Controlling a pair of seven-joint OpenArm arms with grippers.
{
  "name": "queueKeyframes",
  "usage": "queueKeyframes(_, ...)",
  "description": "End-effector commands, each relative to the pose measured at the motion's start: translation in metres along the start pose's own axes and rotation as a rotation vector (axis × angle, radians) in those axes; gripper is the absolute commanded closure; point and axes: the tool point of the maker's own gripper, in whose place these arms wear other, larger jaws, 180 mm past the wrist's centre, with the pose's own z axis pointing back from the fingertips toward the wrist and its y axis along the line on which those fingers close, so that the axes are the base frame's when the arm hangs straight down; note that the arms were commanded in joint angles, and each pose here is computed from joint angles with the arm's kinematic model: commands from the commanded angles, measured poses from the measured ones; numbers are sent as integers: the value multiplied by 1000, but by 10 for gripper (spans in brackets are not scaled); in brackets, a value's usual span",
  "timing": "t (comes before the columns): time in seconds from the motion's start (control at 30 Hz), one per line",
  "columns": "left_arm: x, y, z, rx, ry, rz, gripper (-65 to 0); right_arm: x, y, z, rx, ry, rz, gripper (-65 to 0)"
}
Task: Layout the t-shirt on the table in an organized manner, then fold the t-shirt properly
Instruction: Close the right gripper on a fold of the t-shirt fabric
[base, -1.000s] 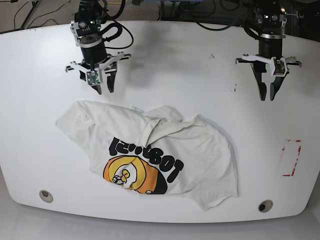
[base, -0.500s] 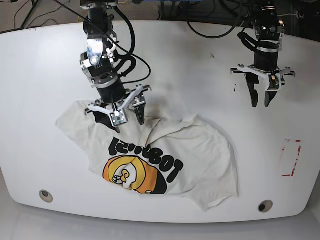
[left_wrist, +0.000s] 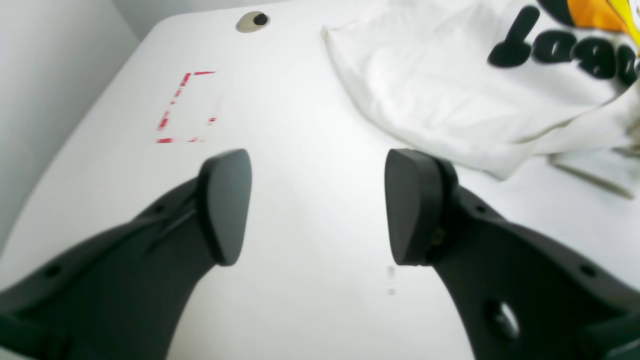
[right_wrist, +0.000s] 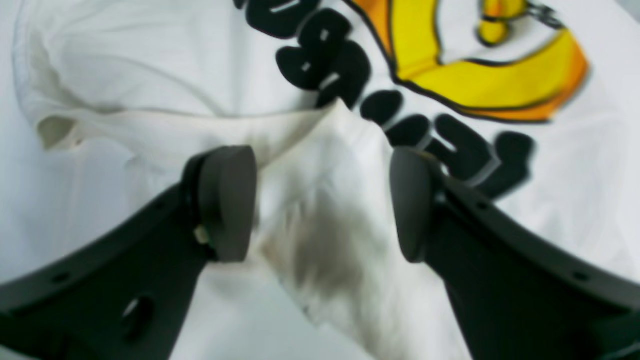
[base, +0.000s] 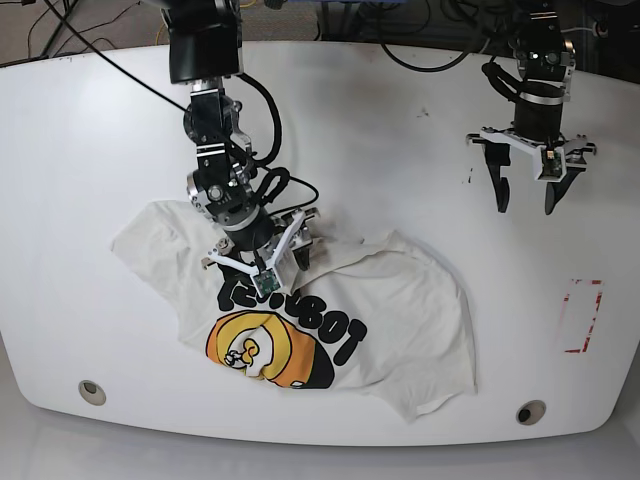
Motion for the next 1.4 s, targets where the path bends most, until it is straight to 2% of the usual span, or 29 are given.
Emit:
queueKeyframes(0.0,14,4,1,9,-53,-4,-379,24,-9,-7,-13,-66,1,-403)
queueKeyframes(0.4,13,5,2,12,-48,-6,-379,4,-9,-30,15,-9,-28,-400)
queueKeyframes(0.67,13,5,2,12,-48,-6,-379,5,-8,-30,16,-47,-34,-396)
queueKeyframes(0.77,13,5,2,12,-48,-6,-379,0,-6,-29,18,-40,-37,-322)
queueKeyframes(0.93,12,5,1,12,-45,-6,-379,4,-6,-23,11,-57,-26,-71)
queueKeyframes(1.0,12,5,1,12,-45,-6,-379,6,-6,-20,10,-67,-24,0)
queueKeyframes(1.13,12,5,1,12,-45,-6,-379,12,-5,-12,4,-95,-17,-24)
queueKeyframes(1.37,11,5,1,13,-45,-2,-379,25,-2,6,-8,-151,-4,0)
